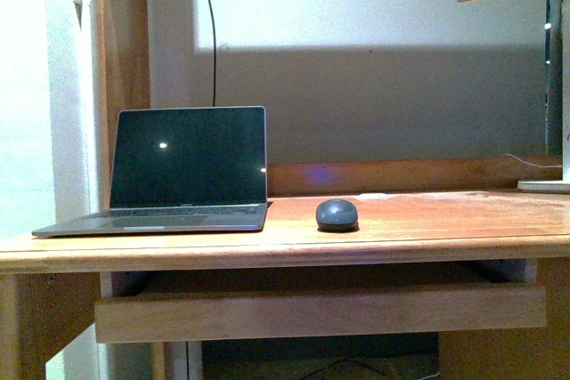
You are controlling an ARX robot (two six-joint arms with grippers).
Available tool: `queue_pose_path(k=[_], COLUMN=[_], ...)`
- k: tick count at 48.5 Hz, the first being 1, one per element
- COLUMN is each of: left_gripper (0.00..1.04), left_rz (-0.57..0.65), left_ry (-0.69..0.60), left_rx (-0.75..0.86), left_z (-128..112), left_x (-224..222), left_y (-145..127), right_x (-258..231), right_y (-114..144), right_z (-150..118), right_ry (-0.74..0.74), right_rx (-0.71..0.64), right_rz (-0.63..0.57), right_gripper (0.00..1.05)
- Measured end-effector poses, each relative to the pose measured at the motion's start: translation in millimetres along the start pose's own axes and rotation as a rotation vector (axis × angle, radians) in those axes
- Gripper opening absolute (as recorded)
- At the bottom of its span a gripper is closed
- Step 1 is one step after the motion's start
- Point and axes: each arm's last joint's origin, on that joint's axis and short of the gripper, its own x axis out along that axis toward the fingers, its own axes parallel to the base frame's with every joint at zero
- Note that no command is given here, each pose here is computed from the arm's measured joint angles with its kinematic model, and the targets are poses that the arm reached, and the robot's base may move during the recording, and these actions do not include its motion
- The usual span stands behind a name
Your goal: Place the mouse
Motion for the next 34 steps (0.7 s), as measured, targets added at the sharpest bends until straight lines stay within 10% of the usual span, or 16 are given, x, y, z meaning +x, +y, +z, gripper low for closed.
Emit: queue_pose_path(k=[16, 34], left_gripper=[0.97, 0.97], left_rz=[0.0, 0.0], left_ry=[0.0, 0.0], left_rx=[0.0, 0.0], left_z=[0.0, 0.0], left_x=[0.0, 0.0], left_y=[0.0, 0.0], right_x=[0.0, 0.0], right_y=[0.0, 0.0], right_z=[0.0, 0.0], right_ry=[0.0, 0.0], right_rx=[0.0, 0.0], right_rz=[0.0, 0.0], right_gripper=[0.99, 0.97])
